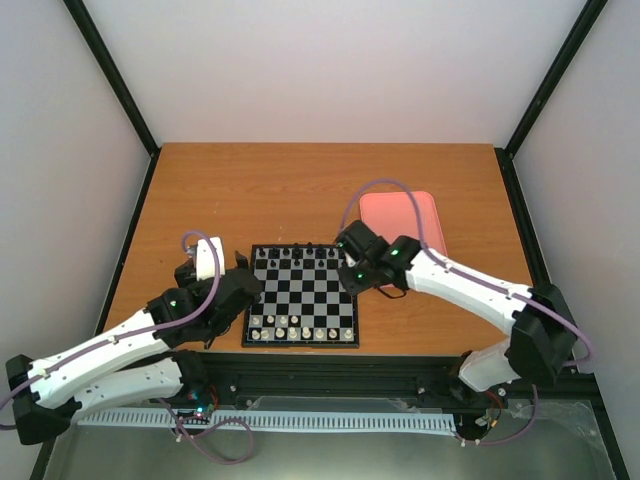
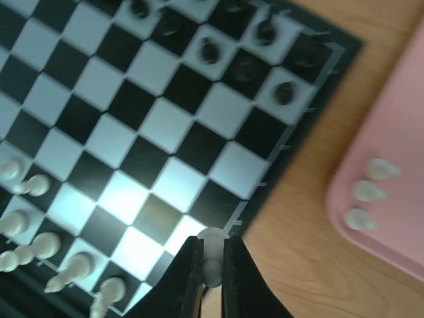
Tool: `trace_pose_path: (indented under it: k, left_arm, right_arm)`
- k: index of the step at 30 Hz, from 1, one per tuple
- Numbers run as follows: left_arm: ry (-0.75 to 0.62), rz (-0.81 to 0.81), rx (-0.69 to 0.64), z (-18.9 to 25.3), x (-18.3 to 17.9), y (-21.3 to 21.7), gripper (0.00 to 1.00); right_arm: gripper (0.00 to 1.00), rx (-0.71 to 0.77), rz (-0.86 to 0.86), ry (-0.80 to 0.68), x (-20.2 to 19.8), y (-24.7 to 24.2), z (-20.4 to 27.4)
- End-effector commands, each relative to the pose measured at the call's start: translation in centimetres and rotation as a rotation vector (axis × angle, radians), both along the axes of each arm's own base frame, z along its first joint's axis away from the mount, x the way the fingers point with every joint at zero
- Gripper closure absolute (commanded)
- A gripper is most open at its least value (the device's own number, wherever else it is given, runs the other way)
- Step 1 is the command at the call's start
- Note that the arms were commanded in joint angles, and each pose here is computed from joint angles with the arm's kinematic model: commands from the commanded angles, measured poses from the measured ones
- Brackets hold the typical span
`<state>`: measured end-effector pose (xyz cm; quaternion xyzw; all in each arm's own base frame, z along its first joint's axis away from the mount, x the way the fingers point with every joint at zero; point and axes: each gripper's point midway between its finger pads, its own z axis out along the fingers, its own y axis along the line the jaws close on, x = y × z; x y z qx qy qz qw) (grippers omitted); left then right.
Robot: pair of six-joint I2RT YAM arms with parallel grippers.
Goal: Set up the chess pieces on the board
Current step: Pick up the chess piece from the storage box, then place the chess piece on the chessboard.
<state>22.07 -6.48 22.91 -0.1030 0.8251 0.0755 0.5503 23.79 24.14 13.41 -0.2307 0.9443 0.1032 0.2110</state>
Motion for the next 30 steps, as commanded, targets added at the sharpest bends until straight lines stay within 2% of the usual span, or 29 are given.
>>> trace_pose_path:
  k: [1, 11, 30]
  left_arm:
    - [-0.031, 0.029, -0.013, 1.0, 0.3, 0.1, 0.00]
    - [-0.030, 0.031, -0.017, 1.1, 0.3, 0.1, 0.00]
    - [-0.033, 0.012, -0.035, 1.0, 0.2, 0.1, 0.00]
  right_arm:
    - [0.97, 0.011, 0.120, 0.048, -2.3, 4.2, -1.3]
    - [0.97, -0.009, 0.274, 0.117, -5.4, 10.0, -4.2]
    - [0.96, -0.081, 0.319, 0.179, -6.3, 12.0, -7.0]
